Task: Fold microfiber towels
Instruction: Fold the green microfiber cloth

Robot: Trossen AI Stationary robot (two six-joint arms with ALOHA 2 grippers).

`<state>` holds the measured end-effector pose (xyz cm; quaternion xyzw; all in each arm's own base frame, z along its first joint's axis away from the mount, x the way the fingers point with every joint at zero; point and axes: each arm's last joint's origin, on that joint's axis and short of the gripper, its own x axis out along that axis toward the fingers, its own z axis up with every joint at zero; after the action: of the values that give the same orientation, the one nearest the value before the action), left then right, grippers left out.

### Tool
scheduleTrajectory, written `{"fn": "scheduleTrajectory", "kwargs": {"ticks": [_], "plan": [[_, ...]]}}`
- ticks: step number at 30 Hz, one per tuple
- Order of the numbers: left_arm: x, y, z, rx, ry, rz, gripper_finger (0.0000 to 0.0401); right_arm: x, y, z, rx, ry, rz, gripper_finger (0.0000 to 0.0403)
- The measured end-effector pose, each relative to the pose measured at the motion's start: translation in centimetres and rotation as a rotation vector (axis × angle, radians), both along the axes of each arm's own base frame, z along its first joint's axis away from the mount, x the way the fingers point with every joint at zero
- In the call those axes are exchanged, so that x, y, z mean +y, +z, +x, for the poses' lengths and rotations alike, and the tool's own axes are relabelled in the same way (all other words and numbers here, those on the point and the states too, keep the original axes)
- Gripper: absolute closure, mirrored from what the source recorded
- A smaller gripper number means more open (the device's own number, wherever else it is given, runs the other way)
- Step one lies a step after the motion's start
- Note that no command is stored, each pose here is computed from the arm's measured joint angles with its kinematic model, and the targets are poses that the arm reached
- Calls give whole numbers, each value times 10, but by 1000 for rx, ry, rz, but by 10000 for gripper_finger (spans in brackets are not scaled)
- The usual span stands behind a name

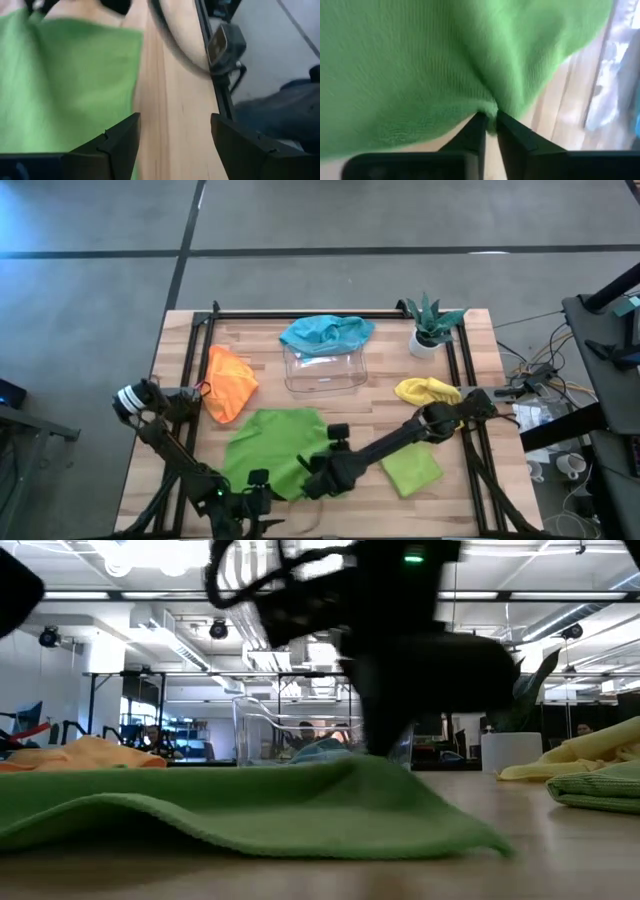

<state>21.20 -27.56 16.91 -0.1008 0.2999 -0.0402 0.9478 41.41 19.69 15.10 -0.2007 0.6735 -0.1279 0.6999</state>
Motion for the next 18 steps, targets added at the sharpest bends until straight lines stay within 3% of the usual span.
{"fn": "scheduleTrajectory", "kwargs": {"ticks": [3, 6, 10, 14, 18], "plan": [[0, 3, -10, 83, -72, -15, 176, 4, -1, -16, 16, -30, -13, 323], [-5, 1, -19, 132, -165, -1, 176, 7, 15, -33, -30, -64, -3, 286], [-4, 0, -31, 240, -194, 4, 176, 21, 31, -53, -125, -39, 89, 248], [-2, 10, -43, 325, -177, -60, 176, 48, 39, -65, -246, 164, 304, 234], [-3, 9, -57, 374, -227, -47, 176, 69, 18, -72, -297, 345, 426, 232]]}}
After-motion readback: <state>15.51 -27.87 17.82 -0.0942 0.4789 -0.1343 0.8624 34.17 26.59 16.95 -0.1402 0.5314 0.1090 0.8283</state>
